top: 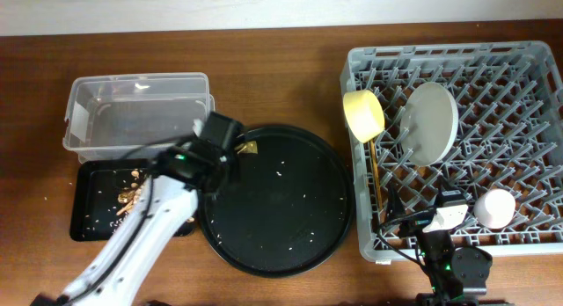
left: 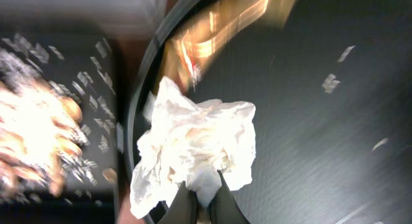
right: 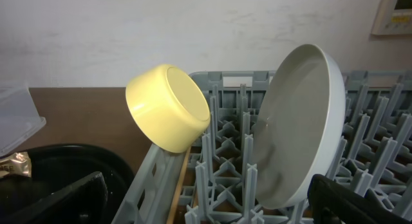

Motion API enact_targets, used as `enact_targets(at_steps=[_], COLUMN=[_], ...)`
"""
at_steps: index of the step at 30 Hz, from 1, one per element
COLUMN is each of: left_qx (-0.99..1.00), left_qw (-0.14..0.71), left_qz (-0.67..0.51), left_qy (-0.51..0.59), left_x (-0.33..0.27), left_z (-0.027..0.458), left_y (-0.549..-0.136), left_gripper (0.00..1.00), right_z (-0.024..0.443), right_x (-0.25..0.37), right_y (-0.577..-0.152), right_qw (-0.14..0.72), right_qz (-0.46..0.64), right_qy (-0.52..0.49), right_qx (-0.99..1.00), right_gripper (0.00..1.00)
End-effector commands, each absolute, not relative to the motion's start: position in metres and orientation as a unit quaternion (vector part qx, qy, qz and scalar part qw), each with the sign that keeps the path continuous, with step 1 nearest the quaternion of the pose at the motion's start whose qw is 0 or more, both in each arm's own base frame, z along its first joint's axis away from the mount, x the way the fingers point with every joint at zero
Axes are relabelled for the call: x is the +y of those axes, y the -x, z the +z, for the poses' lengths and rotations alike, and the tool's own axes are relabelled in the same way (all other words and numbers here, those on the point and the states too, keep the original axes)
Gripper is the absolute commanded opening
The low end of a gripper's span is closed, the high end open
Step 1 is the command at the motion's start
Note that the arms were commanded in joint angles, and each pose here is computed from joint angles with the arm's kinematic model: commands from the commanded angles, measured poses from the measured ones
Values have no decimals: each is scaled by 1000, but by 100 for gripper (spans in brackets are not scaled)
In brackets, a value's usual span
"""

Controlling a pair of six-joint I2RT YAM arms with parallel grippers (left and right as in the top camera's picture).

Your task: Sort waste into correct bins and load items into the dishwasher rack

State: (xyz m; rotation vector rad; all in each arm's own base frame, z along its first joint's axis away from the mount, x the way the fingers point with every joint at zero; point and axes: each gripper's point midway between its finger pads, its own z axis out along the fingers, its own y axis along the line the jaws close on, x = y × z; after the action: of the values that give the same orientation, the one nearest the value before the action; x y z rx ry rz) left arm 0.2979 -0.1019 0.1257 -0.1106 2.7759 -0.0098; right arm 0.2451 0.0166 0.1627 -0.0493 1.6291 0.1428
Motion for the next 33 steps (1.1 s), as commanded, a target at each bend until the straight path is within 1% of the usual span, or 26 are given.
enact_targets(at_steps=[1,4,6,8,9,12,13,14,15,16,18,19,21,22,23,24,25,26,27,29,30,33], left_qx=[964,945,942,937,939,943,943,942,940,939,940,945,953,951,955,959,958,958,959,957,955,957], left_qw=[249,304,318,329,331,320,319,322,327,330,330,319,300,303,297,279,261,236,220,181,171,154], left_qz=[28,33,-3,-26,-18,-10,-10,-11,-11,-16,-16,-22,31,53,23,-18,-10,16,45,104,128,131], left_qy=[94,116,108,115,93,94,94,94,94,92,86,71,36,34,10,-55,-118,-162,-173,-199,-204,-209], left_x=[-62,-28,-23,-13,-12,-11,-11,-12,-12,-14,-18,-29,-38,-36,-54,-87,-108,-121,-121,-126,-126,-133], left_z=[158,173,173,165,157,131,126,125,142,169,199,207,198,197,194,187,174,151,134,90,69,26], left_y=[-327,-361,-378,-403,-414,-430,-433,-435,-436,-431,-418,-402,-392,-394,-393,-385,-377,-369,-365,-363,-370,-381], left_gripper=[1,1,1,1,1,1,4,35,80,94,96,96,96,96,96,93,93,89,82,79,77,75], right_z=[160,160,160,160,160,160,160,160,160,160,160,160,160,160,160,160,160,160,160,160,160,160], right_x=[16,16,16,16,16,16,16,16,16,16,16,16,16,16,16,16,16,16,16,16,16,16], right_y=[-245,-245,-245,-245,-245,-245,-245,-245,-245,-245,-245,-245,-245,-245,-245,-245,-245,-245,-245,-245,-245,-245], right_qw=[683,683,683,683,683,683,683,683,683,683,683,683,683,683,683,683,683,683,683,683,683,683], right_qz=[64,64,64,64,64,64,64,64,64,64,64,64,64,64,64,64,64,64,64,64,64,64], right_qy=[21,21,21,21,21,21,21,21,21,21,21,21,21,21,21,21,21,21,21,21,21,21], right_qx=[728,728,728,728,728,728,728,728,728,728,728,728,728,728,728,728,728,728,728,728,728,728], right_gripper=[98,99,98,98,98,98,98,98,98,98,98,98,98,99,98,99,98,98,98,98,98,98])
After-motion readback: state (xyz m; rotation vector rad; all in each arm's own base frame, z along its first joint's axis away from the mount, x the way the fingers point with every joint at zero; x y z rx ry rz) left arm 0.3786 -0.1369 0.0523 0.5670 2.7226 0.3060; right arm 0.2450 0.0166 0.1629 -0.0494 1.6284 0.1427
